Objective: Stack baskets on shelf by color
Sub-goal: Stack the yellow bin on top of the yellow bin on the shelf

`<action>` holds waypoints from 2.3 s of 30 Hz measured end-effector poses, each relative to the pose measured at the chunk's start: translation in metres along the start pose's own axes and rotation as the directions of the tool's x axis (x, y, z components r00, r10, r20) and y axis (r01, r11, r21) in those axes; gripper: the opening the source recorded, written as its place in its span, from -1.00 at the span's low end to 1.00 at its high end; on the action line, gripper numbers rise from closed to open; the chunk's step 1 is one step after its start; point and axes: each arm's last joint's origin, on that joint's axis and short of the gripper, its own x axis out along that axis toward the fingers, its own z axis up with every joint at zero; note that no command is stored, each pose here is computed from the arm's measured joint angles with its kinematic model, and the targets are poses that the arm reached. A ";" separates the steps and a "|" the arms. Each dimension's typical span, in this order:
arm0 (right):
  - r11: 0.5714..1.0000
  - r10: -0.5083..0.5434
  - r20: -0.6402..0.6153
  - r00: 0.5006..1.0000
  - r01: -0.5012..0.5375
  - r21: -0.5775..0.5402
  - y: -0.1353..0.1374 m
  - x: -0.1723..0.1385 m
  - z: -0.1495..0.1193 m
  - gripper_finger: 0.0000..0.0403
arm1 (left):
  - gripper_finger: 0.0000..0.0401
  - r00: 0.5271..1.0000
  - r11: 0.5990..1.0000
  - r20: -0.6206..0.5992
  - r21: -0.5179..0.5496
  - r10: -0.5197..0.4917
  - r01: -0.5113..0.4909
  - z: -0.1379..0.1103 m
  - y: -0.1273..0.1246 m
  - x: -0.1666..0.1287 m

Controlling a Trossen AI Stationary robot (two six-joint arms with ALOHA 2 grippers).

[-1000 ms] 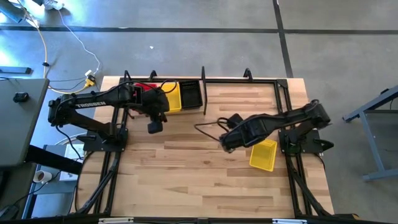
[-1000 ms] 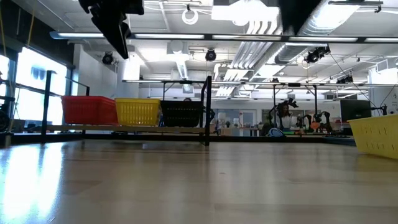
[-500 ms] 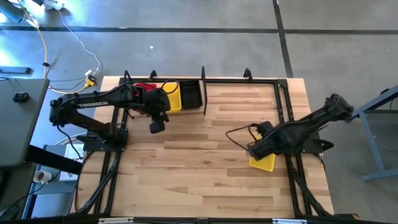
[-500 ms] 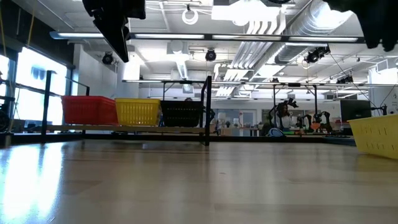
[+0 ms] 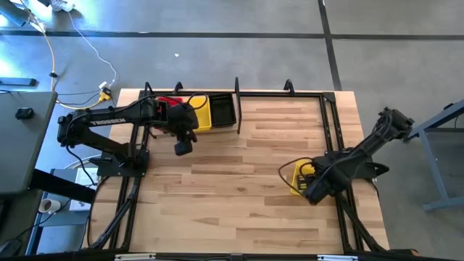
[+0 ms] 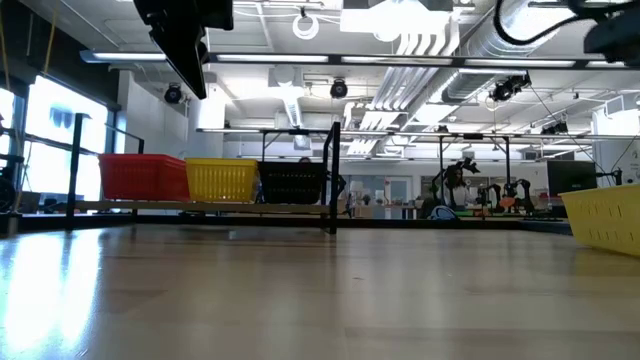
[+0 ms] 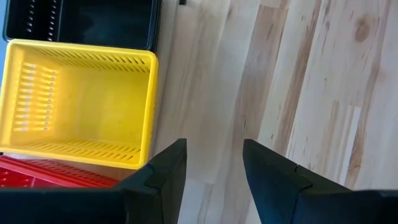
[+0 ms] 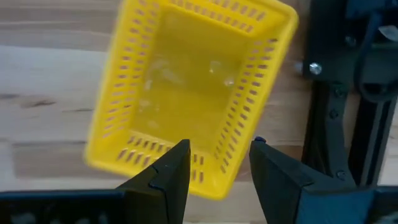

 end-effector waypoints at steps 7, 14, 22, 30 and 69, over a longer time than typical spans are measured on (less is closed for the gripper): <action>0.999 -0.024 -0.007 1.000 0.024 0.022 -0.011 0.027 -0.009 -0.26 | -0.26 1.000 0.999 0.001 -0.051 -0.010 0.010 0.000 -0.005 0.000; 0.999 -0.048 0.005 0.999 0.048 0.021 -0.018 0.052 -0.006 -0.26 | -0.26 1.000 0.997 0.004 -0.070 -0.028 0.028 -0.001 -0.015 -0.002; 0.999 -0.045 0.002 0.999 0.045 0.021 -0.023 0.070 -0.004 -0.27 | -0.26 0.999 0.998 0.005 -0.035 -0.044 0.044 -0.002 -0.024 -0.003; 0.999 -0.038 0.007 0.999 0.038 0.010 -0.022 0.071 -0.004 -0.69 | -0.27 0.998 0.998 0.007 -0.037 -0.059 0.059 -0.003 -0.034 -0.004; 0.958 0.285 0.242 0.928 -0.279 -0.057 0.135 -0.026 0.037 -1.00 | -0.28 0.999 1.000 0.033 0.015 0.002 -0.002 -0.006 -0.051 -0.007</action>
